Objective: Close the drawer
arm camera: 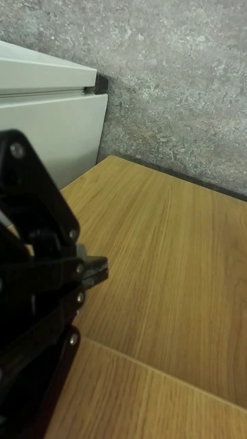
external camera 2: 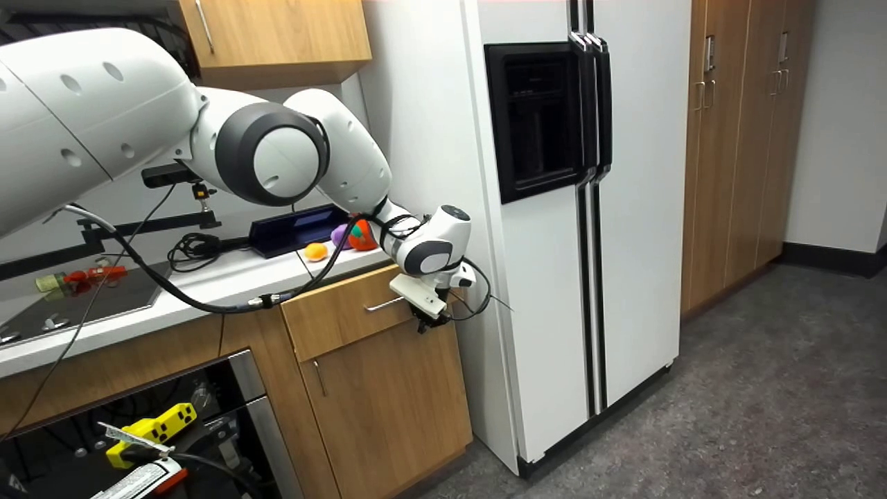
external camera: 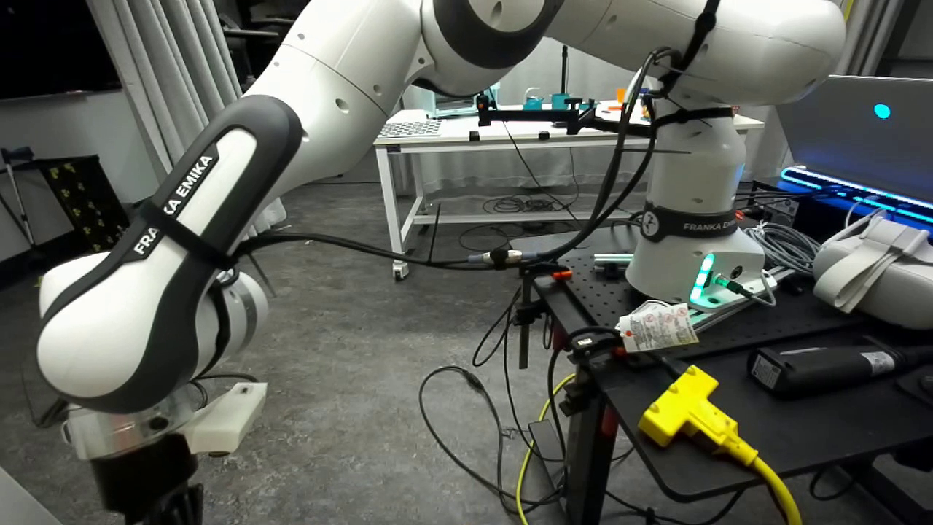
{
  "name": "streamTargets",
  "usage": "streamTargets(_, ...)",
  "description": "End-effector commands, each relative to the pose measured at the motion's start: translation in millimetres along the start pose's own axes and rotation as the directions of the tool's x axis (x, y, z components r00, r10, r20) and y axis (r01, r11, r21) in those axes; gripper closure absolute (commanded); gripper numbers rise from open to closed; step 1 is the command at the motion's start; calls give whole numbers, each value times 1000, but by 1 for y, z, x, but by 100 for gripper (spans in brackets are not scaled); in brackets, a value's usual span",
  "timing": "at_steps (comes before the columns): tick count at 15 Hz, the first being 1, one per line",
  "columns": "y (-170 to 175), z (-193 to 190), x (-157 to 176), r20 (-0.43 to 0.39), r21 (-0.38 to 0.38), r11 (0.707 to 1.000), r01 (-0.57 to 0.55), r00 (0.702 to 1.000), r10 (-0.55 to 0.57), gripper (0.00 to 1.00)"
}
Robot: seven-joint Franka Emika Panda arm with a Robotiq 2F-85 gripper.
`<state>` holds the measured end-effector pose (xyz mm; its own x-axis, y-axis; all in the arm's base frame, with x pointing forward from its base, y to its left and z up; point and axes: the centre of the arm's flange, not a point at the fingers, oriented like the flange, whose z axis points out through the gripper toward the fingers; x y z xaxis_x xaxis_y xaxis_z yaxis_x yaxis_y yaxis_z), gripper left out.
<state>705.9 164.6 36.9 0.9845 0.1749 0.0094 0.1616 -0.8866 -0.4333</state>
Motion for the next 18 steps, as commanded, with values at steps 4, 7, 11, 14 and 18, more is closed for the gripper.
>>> streamTargets(4,-31,6,24,-26,84,996,40,999,-38,100)
streamTargets(7,-46,9,27,-32,112,992,58,998,-54,100)
streamTargets(11,-58,12,31,-40,136,988,76,997,-71,100)
streamTargets(14,-63,13,33,-45,138,986,95,995,-89,100)
streamTargets(18,-56,5,30,-38,94,987,130,991,-127,100)
